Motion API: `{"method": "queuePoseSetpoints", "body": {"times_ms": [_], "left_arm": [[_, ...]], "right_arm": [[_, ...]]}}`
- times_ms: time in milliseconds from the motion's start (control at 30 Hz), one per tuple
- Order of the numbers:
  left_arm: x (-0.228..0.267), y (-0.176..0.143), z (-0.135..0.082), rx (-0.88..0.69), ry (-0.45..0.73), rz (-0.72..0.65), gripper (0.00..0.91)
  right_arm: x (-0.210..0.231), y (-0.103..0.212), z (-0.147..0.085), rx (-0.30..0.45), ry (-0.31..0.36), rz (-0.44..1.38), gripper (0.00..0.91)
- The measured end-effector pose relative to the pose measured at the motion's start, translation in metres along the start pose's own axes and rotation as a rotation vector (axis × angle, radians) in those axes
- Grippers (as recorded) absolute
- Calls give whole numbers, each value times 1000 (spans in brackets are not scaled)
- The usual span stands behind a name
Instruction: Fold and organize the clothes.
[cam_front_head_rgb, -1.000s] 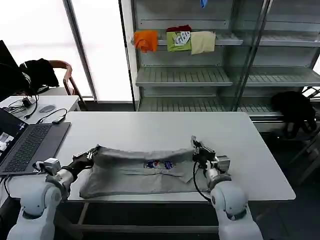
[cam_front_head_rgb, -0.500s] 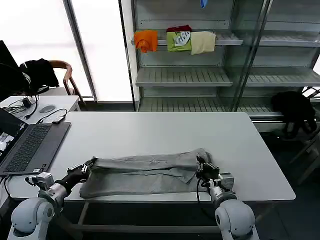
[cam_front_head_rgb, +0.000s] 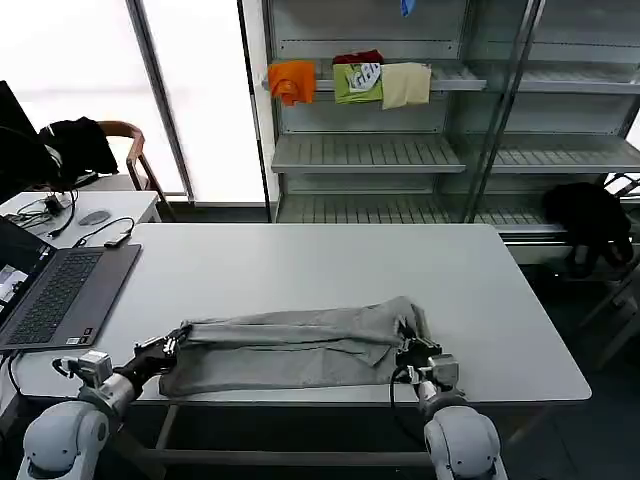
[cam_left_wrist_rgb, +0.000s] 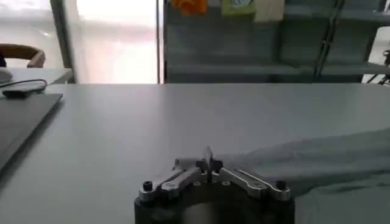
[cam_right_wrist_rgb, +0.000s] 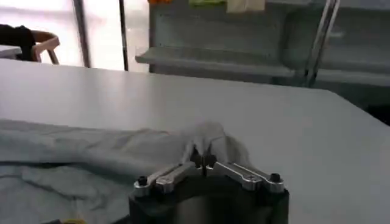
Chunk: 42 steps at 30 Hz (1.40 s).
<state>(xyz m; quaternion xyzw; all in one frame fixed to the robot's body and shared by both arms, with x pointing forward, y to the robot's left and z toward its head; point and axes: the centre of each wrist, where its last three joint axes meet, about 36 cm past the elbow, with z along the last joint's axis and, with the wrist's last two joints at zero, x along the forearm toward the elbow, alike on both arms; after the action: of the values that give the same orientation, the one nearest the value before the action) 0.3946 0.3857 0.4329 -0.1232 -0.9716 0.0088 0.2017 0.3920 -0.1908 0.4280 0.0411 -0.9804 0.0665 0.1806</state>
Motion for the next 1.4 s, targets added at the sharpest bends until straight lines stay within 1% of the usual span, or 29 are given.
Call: {"method": "queuePoseSetpoints", "body": {"times_ms": [33, 67, 100, 133, 300, 467, 633, 733, 833, 1000, 1167, 1400], "left_arm": [[0, -1, 1, -7, 4, -2, 30], [0, -2, 2, -13, 7, -3, 121], [-1, -4, 2, -20, 10, -4, 484], [-1, -5, 3, -27, 12, -6, 907], [-2, -12, 5, -59, 14, -21, 907], [-3, -16, 1, -86, 5, -47, 907], [-1, -20, -1, -95, -6, -70, 907], [3, -23, -2, -82, -30, -86, 907], [6, -30, 1, -53, -58, -99, 907], [8, -45, 18, -2, -82, -158, 907], [8, -60, 31, 39, -83, -225, 907], [7, -72, 42, 75, -79, -293, 907]], "right_arm": [[0, 1, 1, 11, 2, 5, 0], [0, 1, 1, 21, 4, 11, 60], [0, 2, 2, 30, 6, 16, 907], [1, 2, 2, 38, 6, 22, 907], [2, 3, 5, 93, -3, 51, 907], [5, 2, 4, 144, -22, 77, 907], [7, -2, 1, 157, -40, 93, 907], [11, -7, -7, 128, -73, 88, 907], [15, -15, -17, 68, -118, 76, 907], [18, -32, -37, -27, -179, 67, 907], [18, -44, -51, -78, -216, 56, 907], [19, -49, -58, -130, -236, 32, 907]]}}
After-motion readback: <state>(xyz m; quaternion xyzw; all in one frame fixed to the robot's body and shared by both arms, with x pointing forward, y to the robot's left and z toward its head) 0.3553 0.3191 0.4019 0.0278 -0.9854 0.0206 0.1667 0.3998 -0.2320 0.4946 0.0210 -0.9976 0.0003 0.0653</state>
